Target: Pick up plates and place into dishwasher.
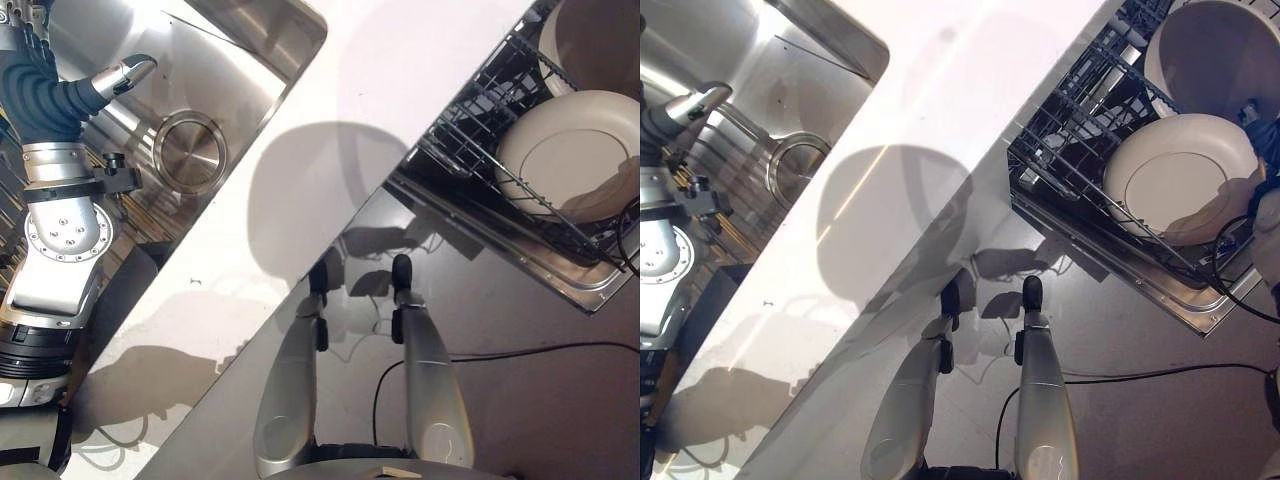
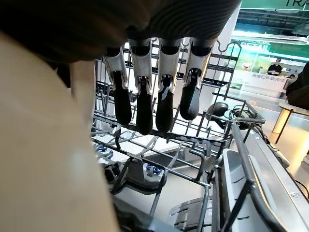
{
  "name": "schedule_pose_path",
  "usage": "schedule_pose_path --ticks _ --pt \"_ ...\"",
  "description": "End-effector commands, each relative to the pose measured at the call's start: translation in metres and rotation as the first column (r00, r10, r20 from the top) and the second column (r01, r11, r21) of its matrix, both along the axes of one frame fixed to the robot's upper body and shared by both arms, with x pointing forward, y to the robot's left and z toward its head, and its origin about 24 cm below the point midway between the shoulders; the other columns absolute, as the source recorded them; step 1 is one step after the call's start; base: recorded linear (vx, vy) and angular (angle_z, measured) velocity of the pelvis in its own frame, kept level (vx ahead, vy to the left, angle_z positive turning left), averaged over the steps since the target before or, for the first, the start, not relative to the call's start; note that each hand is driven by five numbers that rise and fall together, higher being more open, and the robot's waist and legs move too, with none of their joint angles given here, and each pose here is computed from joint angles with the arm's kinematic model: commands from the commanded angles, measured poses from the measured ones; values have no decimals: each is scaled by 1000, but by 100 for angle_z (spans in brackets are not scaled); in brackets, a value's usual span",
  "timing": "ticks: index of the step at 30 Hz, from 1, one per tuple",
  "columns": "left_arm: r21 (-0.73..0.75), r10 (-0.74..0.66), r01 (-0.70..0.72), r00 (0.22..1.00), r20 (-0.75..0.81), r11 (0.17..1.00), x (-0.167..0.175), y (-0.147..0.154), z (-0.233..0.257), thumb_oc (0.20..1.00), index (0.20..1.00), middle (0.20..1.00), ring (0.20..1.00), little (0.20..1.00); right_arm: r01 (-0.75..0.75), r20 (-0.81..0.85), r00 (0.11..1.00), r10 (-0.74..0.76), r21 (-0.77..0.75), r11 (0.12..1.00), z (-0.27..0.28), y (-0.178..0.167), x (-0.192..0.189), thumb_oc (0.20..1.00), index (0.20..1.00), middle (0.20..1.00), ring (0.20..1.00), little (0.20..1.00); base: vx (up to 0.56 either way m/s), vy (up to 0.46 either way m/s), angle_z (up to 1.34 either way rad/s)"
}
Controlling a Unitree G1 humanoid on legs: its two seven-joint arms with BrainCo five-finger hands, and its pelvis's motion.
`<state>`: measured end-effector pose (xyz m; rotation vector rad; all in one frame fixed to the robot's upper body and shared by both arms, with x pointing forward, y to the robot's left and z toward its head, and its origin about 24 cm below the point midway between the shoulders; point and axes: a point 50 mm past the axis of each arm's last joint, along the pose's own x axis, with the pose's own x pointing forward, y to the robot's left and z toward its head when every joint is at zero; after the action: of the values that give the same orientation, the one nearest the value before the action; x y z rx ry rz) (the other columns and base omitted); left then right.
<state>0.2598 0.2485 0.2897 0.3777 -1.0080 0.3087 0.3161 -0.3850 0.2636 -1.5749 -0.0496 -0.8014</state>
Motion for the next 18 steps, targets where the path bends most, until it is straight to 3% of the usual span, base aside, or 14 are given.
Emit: schedule_pose_path --ticks 1,2,4,5,18 --pt "-35 -42 44 998 50 998 -3 -4 5 1000 1000 1000 1000 1000 6 -314 949 6 37 999 -86 9 5 200 200 200 200 200 0 0 0" --pt "-36 -42 44 998 48 998 -3 -4 4 1000 1000 1000 1000 1000 10 -314 949 5 47 999 -88 9 5 297 297 297 297 297 0 0 0" --pt "-34 -44 45 998 46 998 -3 -4 3 1000 1000 1000 1000 1000 21 -314 949 1 66 998 -92 9 4 893 893 893 893 893 0 0 0" --pt "-34 -45 46 998 45 998 -3 -4 2 1000 1000 1000 1000 1000 27 -315 949 -1 78 997 -94 8 3 1000 1000 1000 1000 1000 0 0 0" --pt "-30 -59 60 998 23 998 -3 -1 -1 1000 1000 1000 1000 1000 64 -319 948 -1 186 980 -118 8 -3 1000 1000 1000 1000 1000 11 1 4"
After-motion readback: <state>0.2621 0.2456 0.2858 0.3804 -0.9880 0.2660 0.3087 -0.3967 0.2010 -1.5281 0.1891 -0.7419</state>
